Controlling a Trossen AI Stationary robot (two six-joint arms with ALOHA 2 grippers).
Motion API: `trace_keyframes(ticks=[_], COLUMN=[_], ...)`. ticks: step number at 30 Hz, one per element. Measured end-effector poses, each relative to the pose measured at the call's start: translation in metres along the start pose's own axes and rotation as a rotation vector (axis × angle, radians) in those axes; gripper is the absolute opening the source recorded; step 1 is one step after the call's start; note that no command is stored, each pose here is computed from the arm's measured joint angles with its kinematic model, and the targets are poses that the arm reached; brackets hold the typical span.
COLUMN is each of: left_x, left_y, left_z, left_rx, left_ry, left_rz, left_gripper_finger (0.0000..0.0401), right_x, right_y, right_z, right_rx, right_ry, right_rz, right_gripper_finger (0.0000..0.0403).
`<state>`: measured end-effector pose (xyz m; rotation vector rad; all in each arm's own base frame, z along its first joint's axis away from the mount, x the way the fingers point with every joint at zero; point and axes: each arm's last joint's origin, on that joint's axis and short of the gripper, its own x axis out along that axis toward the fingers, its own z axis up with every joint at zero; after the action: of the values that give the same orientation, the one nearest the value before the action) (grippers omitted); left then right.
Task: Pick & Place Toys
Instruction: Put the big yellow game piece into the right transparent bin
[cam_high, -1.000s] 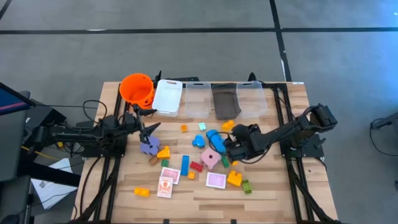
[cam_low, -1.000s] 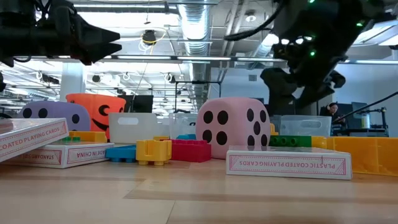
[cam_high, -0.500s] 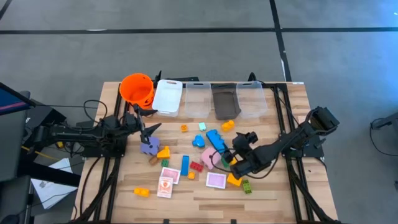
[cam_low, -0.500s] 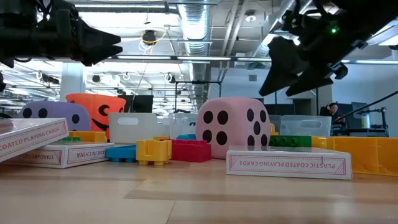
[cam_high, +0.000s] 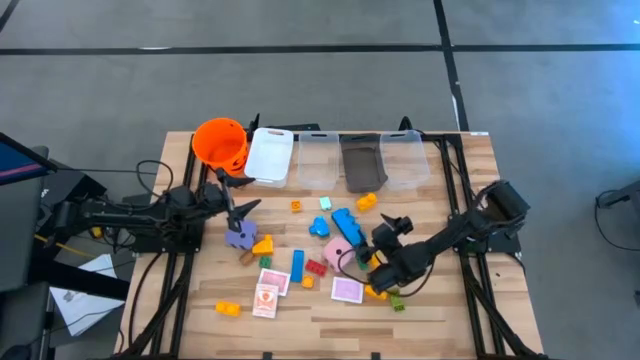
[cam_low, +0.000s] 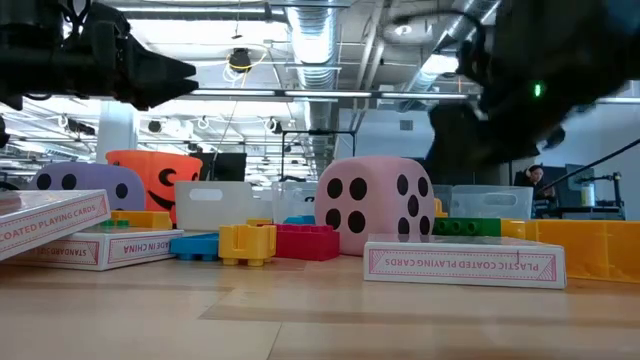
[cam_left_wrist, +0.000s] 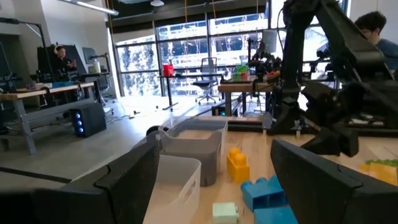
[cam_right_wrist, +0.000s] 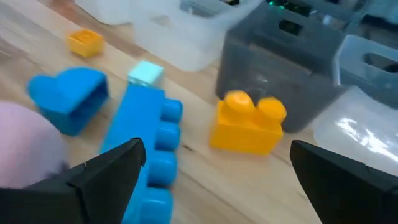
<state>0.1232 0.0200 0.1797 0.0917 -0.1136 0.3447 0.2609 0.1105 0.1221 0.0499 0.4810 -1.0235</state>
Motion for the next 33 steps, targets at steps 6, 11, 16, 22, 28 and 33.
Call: trace_keyframes(ticks=[6,11,16,22,28,33], left_x=[0.002,0.003,0.003,0.003,0.003,0.003], left_y=[-0.001,-0.001,-0.001,-0.001,-0.001,-0.001], left_z=[-0.003,-0.006,-0.006,-0.006,-0.006,-0.006], left_rx=[0.006,0.011,0.016,0.017,0.018,0.019], left_ry=[0.029,0.051,0.052,0.052,0.051,0.05], left_rz=[-0.003,0.002,0.004,0.008,0.008,0.008], left_gripper_finger=[0.0301,0.0301,0.0301,0.0301,0.0301,0.0301], right_x=[0.012,0.008,0.012,0.015,0.017,0.017], right_y=[-0.008,-0.014,-0.029,-0.042,-0.049,-0.052], right_z=[-0.029,-0.033,-0.049,-0.07,-0.081,-0.083], right_rx=[0.07,0.155,0.27,0.406,0.471,0.473], right_ry=[0.027,-0.035,-0.067,-0.06,-0.066,-0.089], right_rz=[-0.124,-0.128,-0.107,-0.042,0.05,0.121], right_gripper_finger=[0.0399,0.0399,0.0399,0.0399,0.0399,0.0399])
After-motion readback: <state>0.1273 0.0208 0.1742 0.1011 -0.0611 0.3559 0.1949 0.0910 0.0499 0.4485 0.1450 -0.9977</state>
